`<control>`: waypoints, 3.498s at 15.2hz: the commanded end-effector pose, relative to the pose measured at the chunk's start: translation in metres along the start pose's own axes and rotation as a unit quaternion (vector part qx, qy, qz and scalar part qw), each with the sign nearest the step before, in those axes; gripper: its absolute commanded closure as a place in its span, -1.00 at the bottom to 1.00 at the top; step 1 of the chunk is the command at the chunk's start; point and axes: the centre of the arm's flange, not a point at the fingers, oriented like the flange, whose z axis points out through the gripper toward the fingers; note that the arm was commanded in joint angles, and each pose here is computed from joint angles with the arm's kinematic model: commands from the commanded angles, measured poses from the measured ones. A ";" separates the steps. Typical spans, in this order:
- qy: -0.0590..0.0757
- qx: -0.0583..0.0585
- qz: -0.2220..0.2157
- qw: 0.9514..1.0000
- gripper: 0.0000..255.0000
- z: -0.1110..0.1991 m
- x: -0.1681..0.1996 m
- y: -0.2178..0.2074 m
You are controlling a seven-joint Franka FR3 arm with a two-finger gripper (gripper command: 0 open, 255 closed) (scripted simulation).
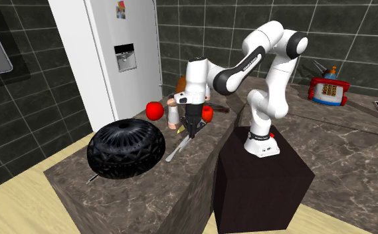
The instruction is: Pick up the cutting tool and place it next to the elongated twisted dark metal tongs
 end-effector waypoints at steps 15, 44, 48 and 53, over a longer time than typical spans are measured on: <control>0.000 0.000 0.000 1.000 1.00 -0.049 -0.119 0.041; 0.000 0.000 0.000 1.000 1.00 -0.106 -0.477 0.163; 0.000 0.000 0.000 1.000 1.00 -0.114 -0.526 0.180; 0.000 0.000 0.000 1.000 1.00 -0.124 -0.588 0.201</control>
